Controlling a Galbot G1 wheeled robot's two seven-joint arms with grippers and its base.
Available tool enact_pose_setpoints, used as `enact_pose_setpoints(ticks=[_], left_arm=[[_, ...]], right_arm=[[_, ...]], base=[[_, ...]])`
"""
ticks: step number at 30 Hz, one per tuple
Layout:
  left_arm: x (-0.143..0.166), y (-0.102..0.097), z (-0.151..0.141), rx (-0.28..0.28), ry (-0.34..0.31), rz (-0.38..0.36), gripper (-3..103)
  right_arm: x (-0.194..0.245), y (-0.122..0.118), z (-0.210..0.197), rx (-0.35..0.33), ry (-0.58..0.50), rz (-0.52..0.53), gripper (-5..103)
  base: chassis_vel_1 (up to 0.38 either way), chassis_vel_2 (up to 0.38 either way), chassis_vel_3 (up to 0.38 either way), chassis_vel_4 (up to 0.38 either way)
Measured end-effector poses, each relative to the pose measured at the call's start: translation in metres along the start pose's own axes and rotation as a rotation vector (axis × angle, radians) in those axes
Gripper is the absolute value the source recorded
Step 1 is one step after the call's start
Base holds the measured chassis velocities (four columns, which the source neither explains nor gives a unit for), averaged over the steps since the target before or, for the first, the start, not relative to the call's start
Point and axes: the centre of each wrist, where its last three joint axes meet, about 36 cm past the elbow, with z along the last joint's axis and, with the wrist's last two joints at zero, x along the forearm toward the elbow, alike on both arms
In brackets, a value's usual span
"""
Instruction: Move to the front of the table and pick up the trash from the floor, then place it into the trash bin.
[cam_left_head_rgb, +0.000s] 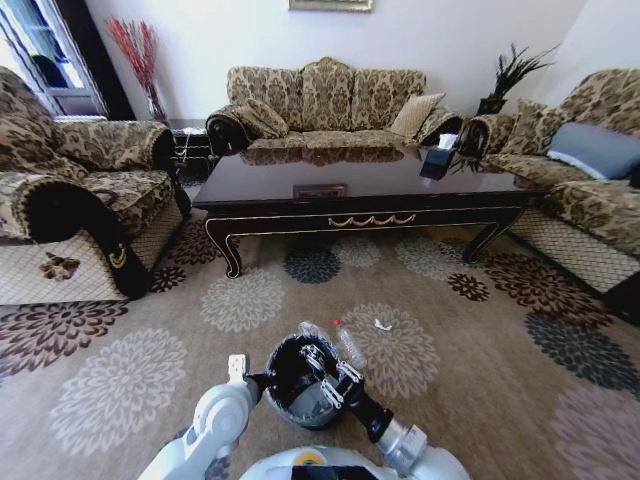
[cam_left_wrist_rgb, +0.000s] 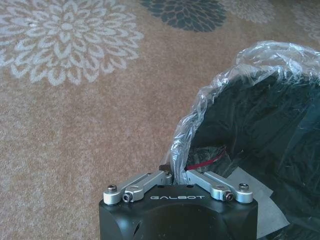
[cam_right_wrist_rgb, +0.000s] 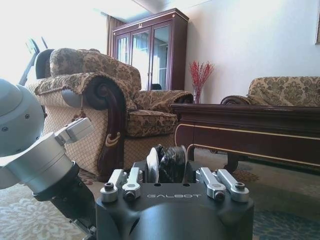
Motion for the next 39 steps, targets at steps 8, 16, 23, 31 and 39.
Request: enact_pose_setpoints(ticks=[8,16,23,31,39], left_arm=[[0.0,0.0,0.0,0.003,-0.003,-0.001,0],[0.002,0.017,-0.004,0.022,-0.016,-0.033,0],[0.006,0.046,-0.016,0.07,-0.037,-0.068,0],[0.016,0.09,-0.044,0.156,-0.088,-0.116,0],[0.021,0.11,-0.053,0.186,-0.1,-0.139,0]], right_arm=[[0.001,0.002,0.001,-0.004,0.002,0.007,74],[-0.005,-0.011,0.001,0.017,-0.012,0.11,99],[-0.016,-0.063,0.016,0.041,-0.036,0.31,100],[0.004,-0.145,0.074,0.014,0.044,0.569,100],[0.028,-0.18,0.131,-0.03,0.172,0.657,100]], base=[[0.0,0.0,0.0,0.0],[0.0,0.0,0.0,0.0],[0.0,0.0,0.0,0.0],[0.0,0.0,0.0,0.0],[0.0,0.0,0.0,0.0]])
